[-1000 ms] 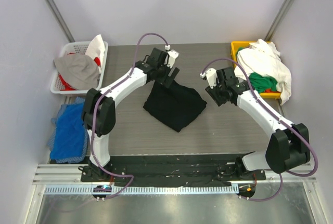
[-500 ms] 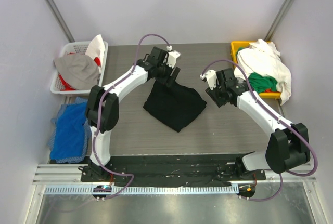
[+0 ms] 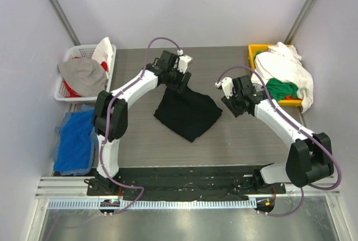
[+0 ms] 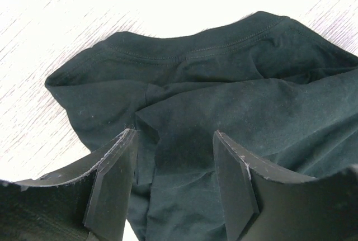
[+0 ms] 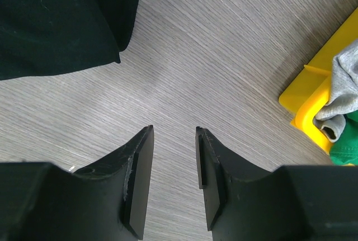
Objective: Fold and stack the t-shirts
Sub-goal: Fold the long partially folded tshirt into a neat square, then smooth out wrinkles on the folded tshirt
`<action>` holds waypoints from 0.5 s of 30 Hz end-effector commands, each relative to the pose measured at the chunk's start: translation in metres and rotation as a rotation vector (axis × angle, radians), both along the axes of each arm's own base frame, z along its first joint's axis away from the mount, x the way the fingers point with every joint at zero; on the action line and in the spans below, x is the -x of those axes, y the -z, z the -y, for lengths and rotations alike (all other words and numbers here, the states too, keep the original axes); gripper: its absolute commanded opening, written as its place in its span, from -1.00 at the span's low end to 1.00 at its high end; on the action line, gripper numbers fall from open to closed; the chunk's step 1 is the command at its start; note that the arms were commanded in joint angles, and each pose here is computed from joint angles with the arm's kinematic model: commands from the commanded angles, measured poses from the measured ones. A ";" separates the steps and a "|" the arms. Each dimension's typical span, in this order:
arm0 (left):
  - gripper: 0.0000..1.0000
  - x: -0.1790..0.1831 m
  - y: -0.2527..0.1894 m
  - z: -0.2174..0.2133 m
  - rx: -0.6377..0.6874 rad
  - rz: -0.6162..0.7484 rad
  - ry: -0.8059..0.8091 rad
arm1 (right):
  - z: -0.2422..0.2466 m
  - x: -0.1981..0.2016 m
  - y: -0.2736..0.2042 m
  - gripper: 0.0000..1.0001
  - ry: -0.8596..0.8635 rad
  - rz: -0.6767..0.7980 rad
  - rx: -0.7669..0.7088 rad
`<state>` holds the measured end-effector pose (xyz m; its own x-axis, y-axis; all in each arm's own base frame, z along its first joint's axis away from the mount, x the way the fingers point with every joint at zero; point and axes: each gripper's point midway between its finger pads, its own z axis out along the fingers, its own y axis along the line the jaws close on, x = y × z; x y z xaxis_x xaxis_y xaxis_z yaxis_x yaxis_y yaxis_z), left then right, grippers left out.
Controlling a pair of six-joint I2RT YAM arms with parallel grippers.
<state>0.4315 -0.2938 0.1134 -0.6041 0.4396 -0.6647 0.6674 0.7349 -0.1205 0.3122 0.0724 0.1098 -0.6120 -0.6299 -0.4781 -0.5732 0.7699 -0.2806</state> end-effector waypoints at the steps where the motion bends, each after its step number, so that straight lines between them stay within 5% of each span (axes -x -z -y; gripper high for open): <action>1: 0.20 -0.005 -0.014 0.002 0.029 0.019 -0.001 | -0.004 -0.006 -0.015 -0.15 -0.003 0.064 -0.026; 15: -0.13 -0.006 0.000 -0.006 0.005 0.000 -0.009 | -0.002 -0.004 -0.017 -0.15 -0.004 0.070 -0.021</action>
